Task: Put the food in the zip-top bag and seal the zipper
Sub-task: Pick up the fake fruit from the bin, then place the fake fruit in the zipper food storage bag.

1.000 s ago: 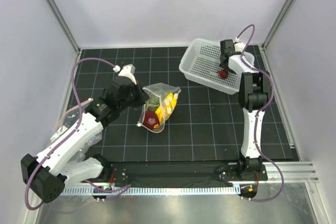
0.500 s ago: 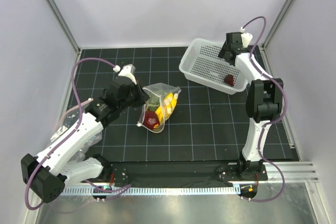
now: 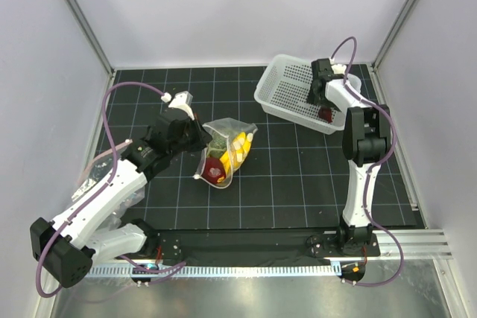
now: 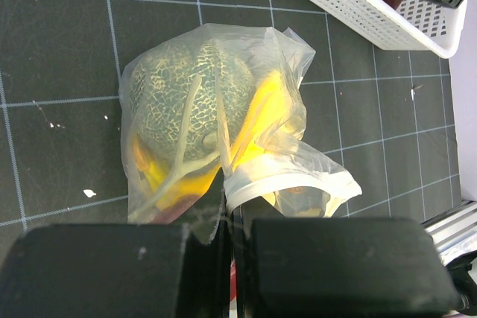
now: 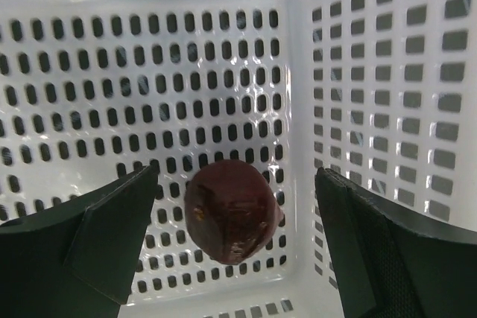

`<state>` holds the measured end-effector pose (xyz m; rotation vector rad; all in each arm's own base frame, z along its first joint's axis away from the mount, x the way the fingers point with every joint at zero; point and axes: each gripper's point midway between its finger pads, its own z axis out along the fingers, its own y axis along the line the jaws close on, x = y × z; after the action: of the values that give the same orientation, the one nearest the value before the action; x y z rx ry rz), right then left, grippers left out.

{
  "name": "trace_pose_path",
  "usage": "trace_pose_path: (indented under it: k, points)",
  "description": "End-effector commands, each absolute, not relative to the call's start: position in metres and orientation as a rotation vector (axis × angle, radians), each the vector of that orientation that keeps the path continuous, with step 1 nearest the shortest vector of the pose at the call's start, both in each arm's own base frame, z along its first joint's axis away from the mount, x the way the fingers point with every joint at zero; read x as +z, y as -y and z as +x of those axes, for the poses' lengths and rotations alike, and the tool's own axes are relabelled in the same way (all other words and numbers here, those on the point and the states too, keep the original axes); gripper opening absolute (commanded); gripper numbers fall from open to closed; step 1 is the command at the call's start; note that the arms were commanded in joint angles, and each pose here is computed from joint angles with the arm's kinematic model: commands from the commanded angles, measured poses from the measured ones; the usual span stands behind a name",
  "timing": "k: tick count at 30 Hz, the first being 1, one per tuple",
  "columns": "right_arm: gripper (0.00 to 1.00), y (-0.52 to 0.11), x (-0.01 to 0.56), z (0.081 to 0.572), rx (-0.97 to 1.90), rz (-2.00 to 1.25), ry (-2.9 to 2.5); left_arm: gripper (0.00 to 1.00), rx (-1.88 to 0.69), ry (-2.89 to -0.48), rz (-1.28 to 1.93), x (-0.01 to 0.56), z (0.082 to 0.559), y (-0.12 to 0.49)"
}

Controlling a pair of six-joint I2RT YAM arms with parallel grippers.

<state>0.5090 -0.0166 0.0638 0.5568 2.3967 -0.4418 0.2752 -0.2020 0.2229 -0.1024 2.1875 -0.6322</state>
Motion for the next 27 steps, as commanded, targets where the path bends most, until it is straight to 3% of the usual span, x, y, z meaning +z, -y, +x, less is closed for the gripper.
trace_pose_path:
  k: [1,4,6,11,16,27]
  points:
    - [0.95,0.016,0.07,0.502,-0.45,0.536,-2.405,0.0,-0.658,-2.114,-0.086,0.242,0.284,0.207]
    - [0.93,0.01,0.061,0.493,-0.399,0.539,-2.416,0.0,-0.655,-2.113,-0.086,0.242,0.285,0.207]
    - [0.84,0.004,0.06,0.491,-0.352,0.537,-2.419,0.0,-0.651,-2.113,-0.088,0.242,0.285,0.206]
    - [0.5,-0.007,0.053,0.488,-0.278,0.524,-2.42,0.0,-0.646,-2.108,-0.09,0.243,0.285,0.205]
    - [0.44,-0.015,0.073,0.489,-0.219,0.518,-2.377,0.0,-0.646,-2.114,-0.088,0.241,0.285,0.206]
    - [0.42,-0.081,0.204,0.459,0.078,0.381,-2.12,0.0,-0.656,-2.118,-0.081,0.241,0.285,0.208]
